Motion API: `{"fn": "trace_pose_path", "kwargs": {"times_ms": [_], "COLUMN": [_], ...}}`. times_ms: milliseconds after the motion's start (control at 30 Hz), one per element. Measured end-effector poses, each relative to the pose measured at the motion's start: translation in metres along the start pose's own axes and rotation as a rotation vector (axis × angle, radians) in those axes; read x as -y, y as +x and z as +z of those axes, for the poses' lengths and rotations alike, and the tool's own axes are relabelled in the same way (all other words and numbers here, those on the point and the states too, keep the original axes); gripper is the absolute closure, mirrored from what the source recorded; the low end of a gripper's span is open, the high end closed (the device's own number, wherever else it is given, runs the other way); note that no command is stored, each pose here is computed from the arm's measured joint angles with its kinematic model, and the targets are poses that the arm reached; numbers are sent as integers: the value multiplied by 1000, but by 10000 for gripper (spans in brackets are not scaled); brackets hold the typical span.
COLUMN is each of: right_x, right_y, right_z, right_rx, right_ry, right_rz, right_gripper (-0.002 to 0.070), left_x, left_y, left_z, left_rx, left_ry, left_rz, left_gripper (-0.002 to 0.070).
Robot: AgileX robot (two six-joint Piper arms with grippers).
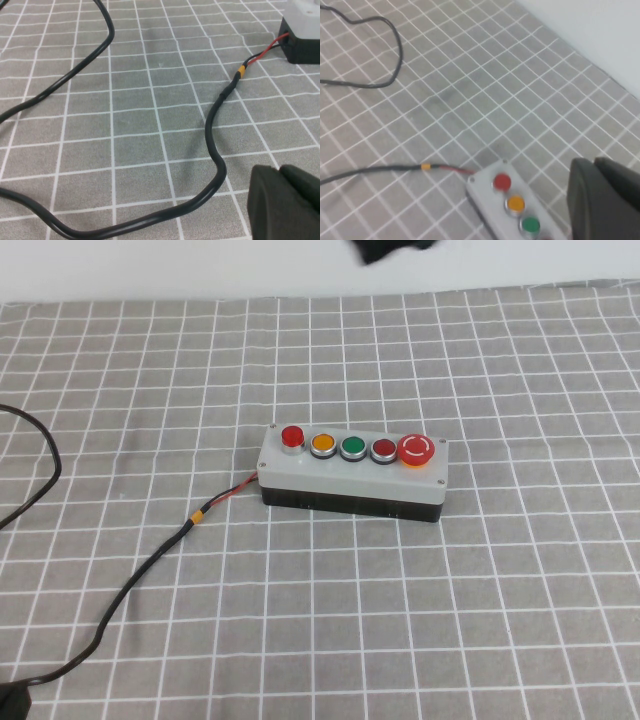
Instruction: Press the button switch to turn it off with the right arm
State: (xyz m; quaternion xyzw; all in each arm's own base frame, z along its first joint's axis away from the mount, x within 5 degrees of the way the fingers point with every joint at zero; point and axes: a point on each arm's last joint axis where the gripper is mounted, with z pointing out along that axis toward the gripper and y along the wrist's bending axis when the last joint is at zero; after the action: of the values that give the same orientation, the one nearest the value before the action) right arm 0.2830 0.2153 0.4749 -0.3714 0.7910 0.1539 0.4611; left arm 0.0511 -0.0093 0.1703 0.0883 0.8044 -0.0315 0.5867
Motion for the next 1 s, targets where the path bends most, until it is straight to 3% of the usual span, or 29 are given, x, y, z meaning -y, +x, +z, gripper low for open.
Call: {"fn": "trace_pose_path", "kwargs": {"times_ms": [167, 400, 733, 1000], "right_x": [-10, -28, -48, -52], "right_y": [33, 115, 209, 234], "right_z": [-57, -105, -127, -118], "right_rx": [25, 59, 195, 169], "right_ry": [44, 85, 103, 102], "right_rz": [36, 114, 220, 225], "right_gripper": [692, 692, 692, 692], "left_x": [0, 0, 0, 0], "left_y": [0, 0, 0, 0], "left_z": [0, 0, 0, 0], "left_rx": [0, 0, 0, 0], "left_ry": [0, 0, 0, 0], "left_rz": [0, 0, 0, 0], "left_gripper": [678, 678, 678, 678]}}
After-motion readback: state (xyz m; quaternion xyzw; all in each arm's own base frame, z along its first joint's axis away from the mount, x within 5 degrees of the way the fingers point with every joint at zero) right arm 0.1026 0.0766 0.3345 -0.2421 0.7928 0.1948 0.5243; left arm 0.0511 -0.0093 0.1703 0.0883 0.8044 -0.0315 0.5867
